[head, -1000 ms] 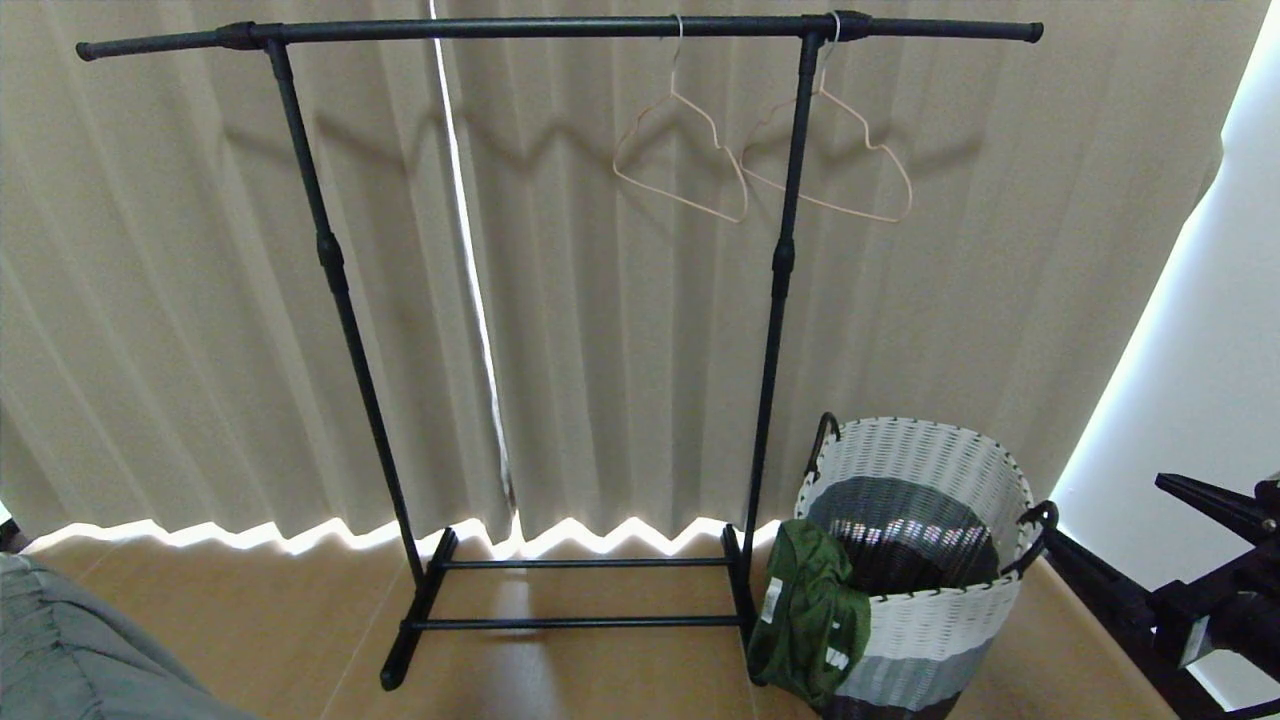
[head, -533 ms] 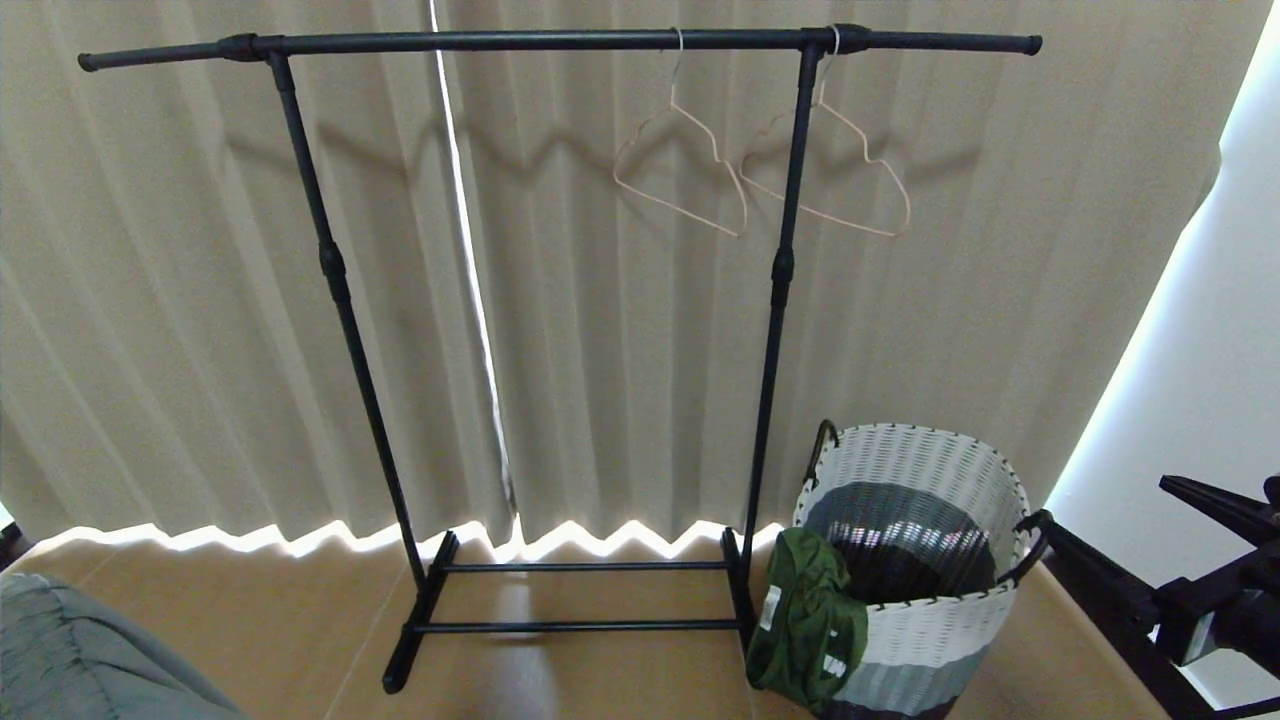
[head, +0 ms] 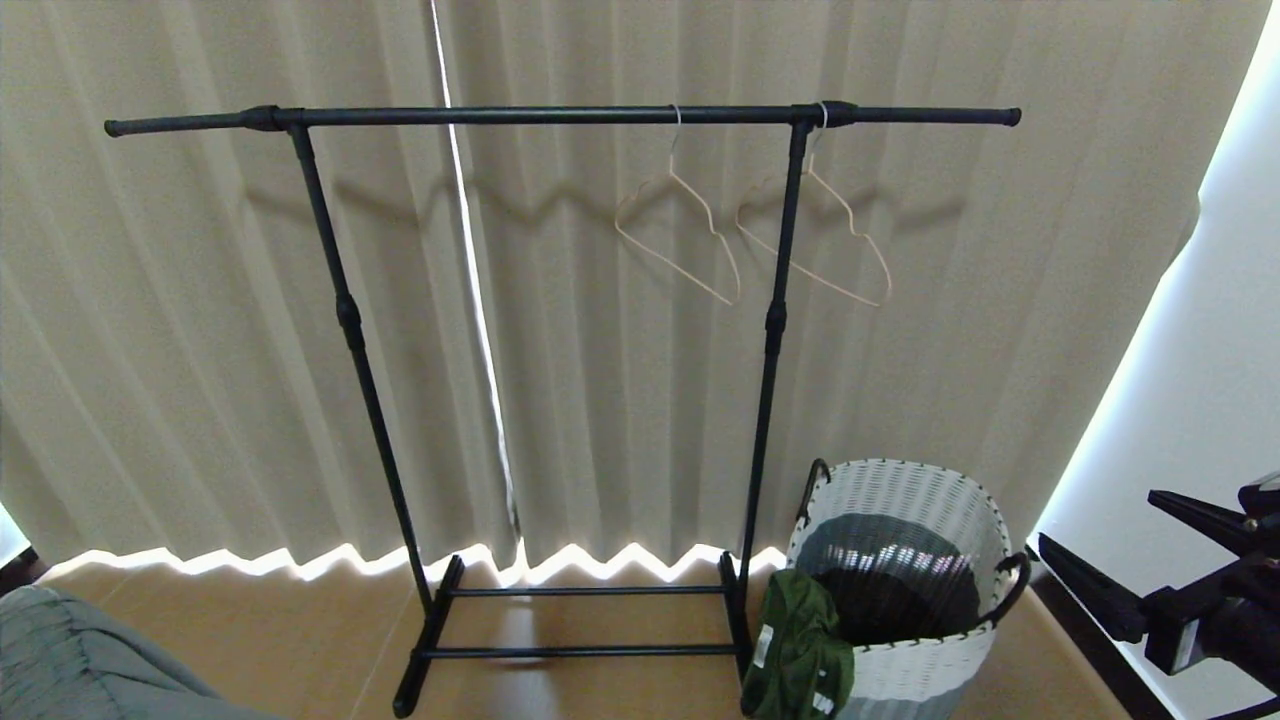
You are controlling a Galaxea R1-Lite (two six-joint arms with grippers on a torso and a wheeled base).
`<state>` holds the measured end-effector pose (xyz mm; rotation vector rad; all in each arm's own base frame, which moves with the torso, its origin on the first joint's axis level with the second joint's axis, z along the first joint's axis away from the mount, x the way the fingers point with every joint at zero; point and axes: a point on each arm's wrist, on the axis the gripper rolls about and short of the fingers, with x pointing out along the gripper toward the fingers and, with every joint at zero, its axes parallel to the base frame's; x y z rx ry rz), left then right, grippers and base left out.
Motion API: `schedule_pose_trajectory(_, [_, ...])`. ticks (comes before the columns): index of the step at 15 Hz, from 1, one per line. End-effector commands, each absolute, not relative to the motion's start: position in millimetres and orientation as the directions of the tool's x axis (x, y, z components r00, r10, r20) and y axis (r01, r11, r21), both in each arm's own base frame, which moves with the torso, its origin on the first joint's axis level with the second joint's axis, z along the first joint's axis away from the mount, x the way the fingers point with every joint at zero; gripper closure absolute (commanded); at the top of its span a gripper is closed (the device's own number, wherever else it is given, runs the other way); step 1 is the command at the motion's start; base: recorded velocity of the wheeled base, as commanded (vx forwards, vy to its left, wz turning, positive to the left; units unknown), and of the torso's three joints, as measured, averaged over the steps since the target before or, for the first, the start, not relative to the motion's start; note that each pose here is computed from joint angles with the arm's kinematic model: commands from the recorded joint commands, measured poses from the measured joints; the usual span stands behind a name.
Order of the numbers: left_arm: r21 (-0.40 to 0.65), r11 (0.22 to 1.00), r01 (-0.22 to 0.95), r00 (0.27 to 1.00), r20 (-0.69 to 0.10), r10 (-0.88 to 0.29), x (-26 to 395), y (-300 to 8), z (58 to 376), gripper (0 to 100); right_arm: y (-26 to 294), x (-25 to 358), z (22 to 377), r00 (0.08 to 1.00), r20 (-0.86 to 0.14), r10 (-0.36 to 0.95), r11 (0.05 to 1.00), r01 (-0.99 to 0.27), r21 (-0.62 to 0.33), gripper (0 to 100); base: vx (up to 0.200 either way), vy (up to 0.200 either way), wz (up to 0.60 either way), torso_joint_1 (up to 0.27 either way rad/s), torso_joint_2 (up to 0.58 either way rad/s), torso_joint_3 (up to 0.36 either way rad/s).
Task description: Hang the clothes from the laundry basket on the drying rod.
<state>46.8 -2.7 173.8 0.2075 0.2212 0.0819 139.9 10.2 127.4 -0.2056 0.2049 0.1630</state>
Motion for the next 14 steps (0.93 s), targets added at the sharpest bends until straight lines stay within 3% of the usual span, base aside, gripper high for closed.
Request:
schedule_pose_trajectory(1, [0.215,0.975,-0.056,0.971,-0.217,0.103,47.3,-2.9,172.1,100,10.3,141.2,125.4,0.963,-0.230,0.139,0.966,-0.184,-0.185,0,0.000,0.000,0.00,0.193,-0.48,-0.286])
schedule_pose_trajectory(11, [0.225,0.973,-0.051,0.972,-0.211,0.100,46.5,-2.8,172.8,100,10.2,139.5,127.0,0.967,-0.215,0.139,0.966,-0.180,-0.184,0,0.000,0.000,0.00,0.214,-0.49,-0.279])
schedule_pose_trajectory(14, [0.226,0.973,-0.050,0.971,-0.215,0.100,46.4,-2.8,172.0,100,10.4,139.1,127.0,0.967,-0.214,0.141,0.965,-0.182,-0.188,0,0.000,0.000,0.00,0.113,-0.24,-0.129])
